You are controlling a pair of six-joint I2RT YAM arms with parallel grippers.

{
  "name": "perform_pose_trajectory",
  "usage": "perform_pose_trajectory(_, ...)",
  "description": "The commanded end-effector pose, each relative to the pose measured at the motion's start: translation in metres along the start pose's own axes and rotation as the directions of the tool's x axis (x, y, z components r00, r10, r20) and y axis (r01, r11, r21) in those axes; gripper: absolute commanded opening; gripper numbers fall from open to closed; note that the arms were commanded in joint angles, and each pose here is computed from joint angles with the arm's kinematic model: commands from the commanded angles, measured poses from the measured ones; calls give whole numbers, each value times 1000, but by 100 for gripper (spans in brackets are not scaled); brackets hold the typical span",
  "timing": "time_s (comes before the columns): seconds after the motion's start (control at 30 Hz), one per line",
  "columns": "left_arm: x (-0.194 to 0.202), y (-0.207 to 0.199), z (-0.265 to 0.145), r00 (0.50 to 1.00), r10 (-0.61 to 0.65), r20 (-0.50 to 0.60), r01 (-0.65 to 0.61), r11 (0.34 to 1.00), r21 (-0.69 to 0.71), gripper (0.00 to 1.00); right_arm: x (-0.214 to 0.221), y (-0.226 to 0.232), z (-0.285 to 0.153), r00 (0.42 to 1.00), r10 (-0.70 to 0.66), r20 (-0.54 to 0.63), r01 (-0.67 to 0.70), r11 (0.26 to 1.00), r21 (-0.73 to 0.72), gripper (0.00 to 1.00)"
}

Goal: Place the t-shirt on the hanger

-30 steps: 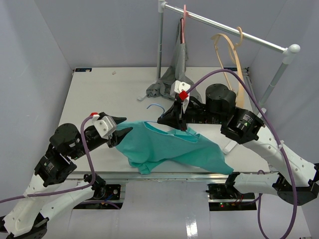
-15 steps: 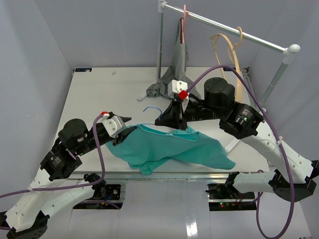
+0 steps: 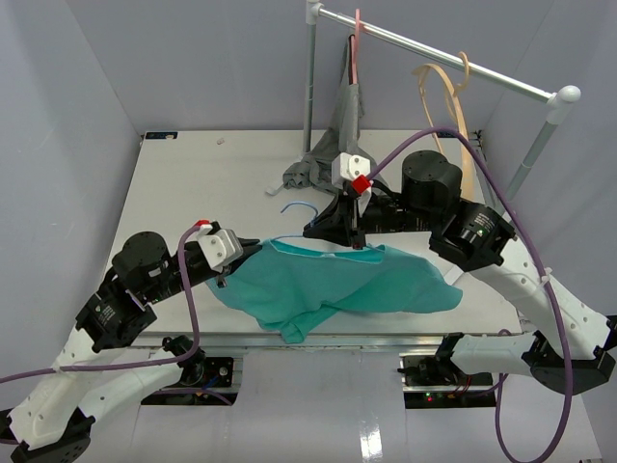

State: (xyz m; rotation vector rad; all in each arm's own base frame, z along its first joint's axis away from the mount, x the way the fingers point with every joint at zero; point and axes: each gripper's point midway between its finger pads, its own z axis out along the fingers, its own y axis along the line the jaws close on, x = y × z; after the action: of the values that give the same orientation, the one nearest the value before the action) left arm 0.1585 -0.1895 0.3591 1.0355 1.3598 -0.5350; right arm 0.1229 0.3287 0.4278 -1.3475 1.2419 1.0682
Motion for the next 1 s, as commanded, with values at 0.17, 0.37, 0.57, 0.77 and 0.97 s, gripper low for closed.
perform_pose_trajectory(0.17, 3, 24, -9, 997, -66, -49, 58, 988, -146, 2, -10, 0, -21, 997, -53, 48, 51, 997, 50, 8)
perform_pose_trajectory(0.37, 19, 50, -12, 979, -144, -145, 95, 949, -302, 47, -16, -12, -23, 998, -28, 57, 21, 992, 121, 8)
perform_pose_trajectory(0.57, -18, -4, 0, 995, -94, -31, 95, 994, 47, 65, -13, -11, -13, 998, -1, 63, -4, 996, 90, 8)
perform_pose_trajectory(0.77, -33, -18, 3, 998, -57, 37, 51, 987, 150, 66, -11, -7, -6, 997, 6, 72, -9, 999, 41, 8)
perform_pose_trajectory(0.97, -6, 37, -9, 994, -91, -58, 78, 977, -200, 64, -16, -18, -24, 996, 2, 91, -18, 985, 172, 8)
